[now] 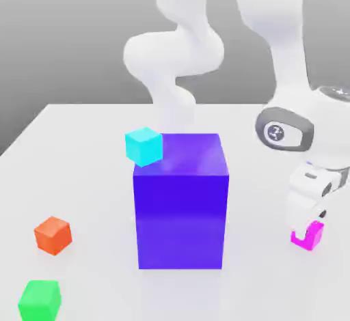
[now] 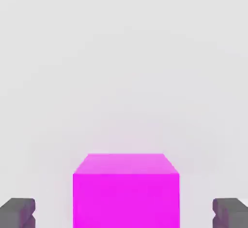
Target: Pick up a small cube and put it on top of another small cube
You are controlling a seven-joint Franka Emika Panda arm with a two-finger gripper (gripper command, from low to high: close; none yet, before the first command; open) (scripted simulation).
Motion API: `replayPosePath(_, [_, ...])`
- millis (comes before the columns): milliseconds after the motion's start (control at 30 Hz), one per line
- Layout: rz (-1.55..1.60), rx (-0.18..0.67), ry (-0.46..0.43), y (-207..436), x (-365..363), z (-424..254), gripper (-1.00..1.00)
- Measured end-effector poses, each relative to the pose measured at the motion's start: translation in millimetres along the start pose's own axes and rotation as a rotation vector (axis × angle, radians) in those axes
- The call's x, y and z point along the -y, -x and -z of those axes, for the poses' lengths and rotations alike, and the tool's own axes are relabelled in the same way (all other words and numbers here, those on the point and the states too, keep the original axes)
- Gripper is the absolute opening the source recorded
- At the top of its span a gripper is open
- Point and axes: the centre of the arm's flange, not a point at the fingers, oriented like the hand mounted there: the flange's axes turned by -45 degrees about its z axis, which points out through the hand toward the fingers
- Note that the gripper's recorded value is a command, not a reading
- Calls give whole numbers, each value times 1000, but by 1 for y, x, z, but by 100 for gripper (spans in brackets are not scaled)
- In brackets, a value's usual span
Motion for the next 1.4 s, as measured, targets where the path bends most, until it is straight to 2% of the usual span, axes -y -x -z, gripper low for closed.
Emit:
replayPosePath(233, [0,-1,1,0,0,-1,-100])
replayPosePath(533, [-10,-1,2,0,-2,59,-100])
replayPosePath(767, [-550,-1,4,-6,-119,74,-100])
replayPosePath(967, [-1070,-3,5,21,-235,85,-100])
replayPosePath(1167, [-1591,-4,5,81,-345,97,-100])
replayPosePath(1400, [-2198,-5,4,191,-451,111,-100])
